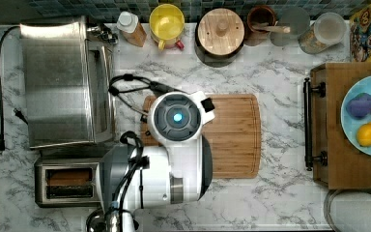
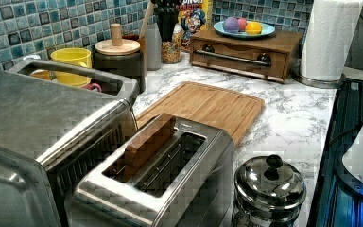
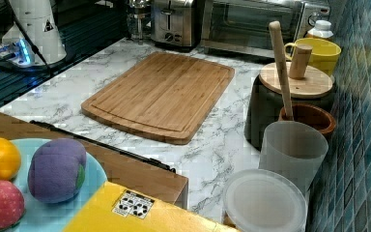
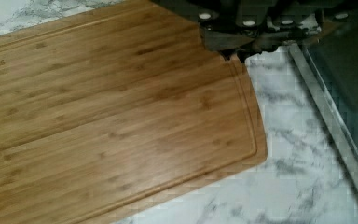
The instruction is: Turn on the toaster.
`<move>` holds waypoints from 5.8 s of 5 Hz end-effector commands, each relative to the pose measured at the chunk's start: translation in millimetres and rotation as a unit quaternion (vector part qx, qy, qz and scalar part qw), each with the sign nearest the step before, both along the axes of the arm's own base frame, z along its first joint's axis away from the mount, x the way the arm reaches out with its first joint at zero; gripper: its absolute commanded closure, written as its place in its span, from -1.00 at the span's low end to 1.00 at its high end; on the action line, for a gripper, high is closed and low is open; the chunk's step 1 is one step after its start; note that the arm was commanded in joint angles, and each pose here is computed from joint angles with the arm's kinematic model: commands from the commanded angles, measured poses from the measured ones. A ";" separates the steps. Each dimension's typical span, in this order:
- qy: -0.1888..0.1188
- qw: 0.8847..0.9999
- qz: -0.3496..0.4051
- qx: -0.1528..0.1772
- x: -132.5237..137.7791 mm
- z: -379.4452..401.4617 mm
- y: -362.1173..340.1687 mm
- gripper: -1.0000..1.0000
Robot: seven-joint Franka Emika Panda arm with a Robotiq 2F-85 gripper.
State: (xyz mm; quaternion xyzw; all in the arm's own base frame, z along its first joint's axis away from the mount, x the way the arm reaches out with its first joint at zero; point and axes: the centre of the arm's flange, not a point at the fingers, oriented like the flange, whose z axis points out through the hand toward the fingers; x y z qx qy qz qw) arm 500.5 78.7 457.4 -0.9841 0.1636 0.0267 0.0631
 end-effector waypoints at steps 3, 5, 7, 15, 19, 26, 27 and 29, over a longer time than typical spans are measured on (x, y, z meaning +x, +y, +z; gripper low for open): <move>0.013 0.984 0.173 0.042 -117.5 -23.0 119.9 1.00; 0.045 0.974 0.219 0.036 -125.8 -58.7 141.3 1.00; 0.040 0.971 0.232 0.030 -129.0 -80.9 145.8 1.00; 0.089 0.989 0.119 0.027 -117.7 -155.9 113.6 1.00; 0.169 0.982 0.082 0.028 -135.8 -248.2 94.5 1.00; 0.168 0.982 0.082 0.028 -135.8 -248.2 94.5 1.00; 0.169 0.982 0.082 0.028 -135.7 -248.2 94.5 1.00; 0.168 0.982 0.082 0.028 -135.5 -248.0 94.6 1.00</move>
